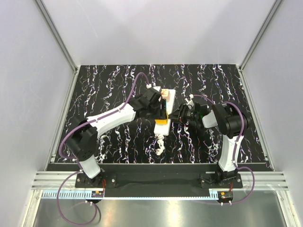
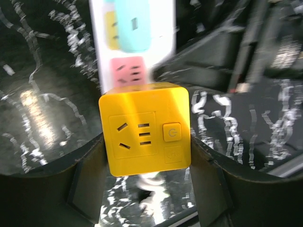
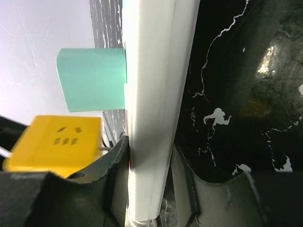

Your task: Pull the plug off the socket

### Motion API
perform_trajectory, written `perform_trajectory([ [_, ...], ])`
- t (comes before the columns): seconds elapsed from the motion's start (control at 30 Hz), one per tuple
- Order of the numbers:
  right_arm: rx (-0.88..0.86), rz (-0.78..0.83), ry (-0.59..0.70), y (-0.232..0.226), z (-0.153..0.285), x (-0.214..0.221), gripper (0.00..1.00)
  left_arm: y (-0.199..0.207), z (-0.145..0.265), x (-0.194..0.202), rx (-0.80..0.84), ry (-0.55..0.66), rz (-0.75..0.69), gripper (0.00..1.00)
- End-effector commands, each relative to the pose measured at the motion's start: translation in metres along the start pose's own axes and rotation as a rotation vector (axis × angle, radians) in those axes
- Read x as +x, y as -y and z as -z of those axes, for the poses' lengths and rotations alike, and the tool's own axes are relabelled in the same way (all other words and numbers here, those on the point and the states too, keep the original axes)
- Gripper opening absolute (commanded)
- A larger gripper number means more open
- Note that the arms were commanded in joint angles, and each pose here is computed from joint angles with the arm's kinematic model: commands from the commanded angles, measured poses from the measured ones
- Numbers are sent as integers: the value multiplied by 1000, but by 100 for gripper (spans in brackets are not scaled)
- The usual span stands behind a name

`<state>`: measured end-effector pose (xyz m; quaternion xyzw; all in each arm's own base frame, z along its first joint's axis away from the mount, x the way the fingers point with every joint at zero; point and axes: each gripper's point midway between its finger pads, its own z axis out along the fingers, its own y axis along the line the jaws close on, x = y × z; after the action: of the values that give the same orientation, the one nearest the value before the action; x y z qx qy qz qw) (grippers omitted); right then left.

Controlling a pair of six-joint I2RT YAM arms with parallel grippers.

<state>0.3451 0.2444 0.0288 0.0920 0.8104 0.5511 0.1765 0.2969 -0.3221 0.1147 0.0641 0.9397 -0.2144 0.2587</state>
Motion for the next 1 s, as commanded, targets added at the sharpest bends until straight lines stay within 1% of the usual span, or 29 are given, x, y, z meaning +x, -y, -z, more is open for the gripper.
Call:
perform_trajectory([
  [0.0, 89, 36, 44, 16, -3, -7, 0, 54, 38, -53, 192, 171, 15, 0],
  [0.27, 125, 35, 47, 24, -1, -5, 0, 55, 55, -60, 199, 210, 17, 0],
  [0.4, 134, 50, 47, 25, 0, -5, 0, 43, 69, -58, 175, 220, 11, 0],
  [0.47, 138, 51, 44, 27, -1, -4, 0, 29, 72, -56, 154, 219, 21, 0],
  [0.53, 142, 54, 41, 28, -1, -3, 0, 5, 77, -55, 100, 236, 48, 0],
  [0.6, 145, 66, 40, 30, -1, -3, 0, -18, 82, -43, 73, 223, 74, 0],
  [0.67, 160, 72, 37, 33, 0, -2, 0, -48, 85, -42, 30, 229, 122, 0],
  [0.7, 163, 86, 34, 33, -1, -2, 0, -57, 89, -29, 42, 208, 136, 0],
  [0.73, 166, 89, 28, 34, -1, 0, 0, -76, 93, -32, 21, 221, 173, 0],
  [0.8, 171, 103, 24, 36, -2, 0, 0, -97, 101, -22, 19, 223, 191, 0],
  [0.83, 170, 105, 21, 35, -2, 1, 0, -114, 105, -24, -1, 241, 213, 0],
  [0.9, 176, 111, 16, 38, -3, 2, 0, -129, 113, -19, -3, 254, 230, 0],
  [0.93, 176, 118, 11, 38, -4, 4, 0, -146, 118, -23, -26, 277, 252, 0],
  [0.97, 176, 121, 8, 39, -4, 4, 0, -151, 120, -22, -14, 273, 262, 0],
])
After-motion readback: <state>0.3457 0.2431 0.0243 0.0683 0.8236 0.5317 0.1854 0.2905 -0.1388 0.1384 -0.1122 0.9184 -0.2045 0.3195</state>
